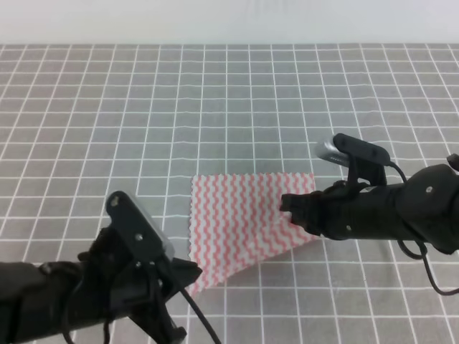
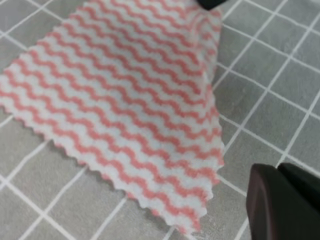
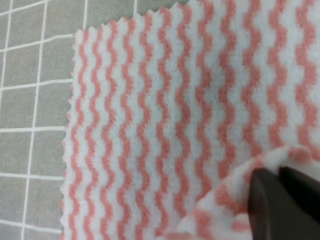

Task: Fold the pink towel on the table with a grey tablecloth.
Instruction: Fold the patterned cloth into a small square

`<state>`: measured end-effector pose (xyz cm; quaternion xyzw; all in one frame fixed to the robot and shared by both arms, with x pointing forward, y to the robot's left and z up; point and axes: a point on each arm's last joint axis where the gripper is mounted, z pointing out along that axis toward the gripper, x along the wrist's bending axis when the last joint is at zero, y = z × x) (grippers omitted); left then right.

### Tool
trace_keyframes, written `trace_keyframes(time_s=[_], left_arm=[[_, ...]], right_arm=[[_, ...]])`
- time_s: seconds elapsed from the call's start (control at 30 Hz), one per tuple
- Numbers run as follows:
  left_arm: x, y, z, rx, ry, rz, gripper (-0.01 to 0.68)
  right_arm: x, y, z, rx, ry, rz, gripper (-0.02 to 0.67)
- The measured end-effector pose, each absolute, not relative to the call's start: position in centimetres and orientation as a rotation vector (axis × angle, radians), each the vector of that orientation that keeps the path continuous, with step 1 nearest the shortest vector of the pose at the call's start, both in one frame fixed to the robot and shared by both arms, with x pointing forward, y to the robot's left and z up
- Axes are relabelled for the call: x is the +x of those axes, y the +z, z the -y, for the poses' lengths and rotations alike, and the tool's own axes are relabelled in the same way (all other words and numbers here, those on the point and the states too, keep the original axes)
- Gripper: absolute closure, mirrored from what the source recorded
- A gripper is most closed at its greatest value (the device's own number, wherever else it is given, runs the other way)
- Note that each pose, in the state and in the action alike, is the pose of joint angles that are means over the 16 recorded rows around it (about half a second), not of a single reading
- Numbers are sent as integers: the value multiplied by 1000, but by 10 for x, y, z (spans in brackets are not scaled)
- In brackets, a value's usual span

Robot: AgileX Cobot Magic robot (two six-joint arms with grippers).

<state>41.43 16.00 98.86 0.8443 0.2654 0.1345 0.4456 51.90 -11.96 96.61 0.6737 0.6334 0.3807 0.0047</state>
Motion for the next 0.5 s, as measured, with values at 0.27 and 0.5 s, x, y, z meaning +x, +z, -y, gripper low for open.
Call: trace_keyframes(time_s=[0.27, 0.5], left_arm=[[418, 981, -154, 2167, 399, -561, 549], [423, 971, -152, 2248, 458, -426, 395]], right_arm=[[524, 962, 117, 2111, 1183, -1978, 663], [526, 961, 117, 2109, 1181, -1969, 663]])
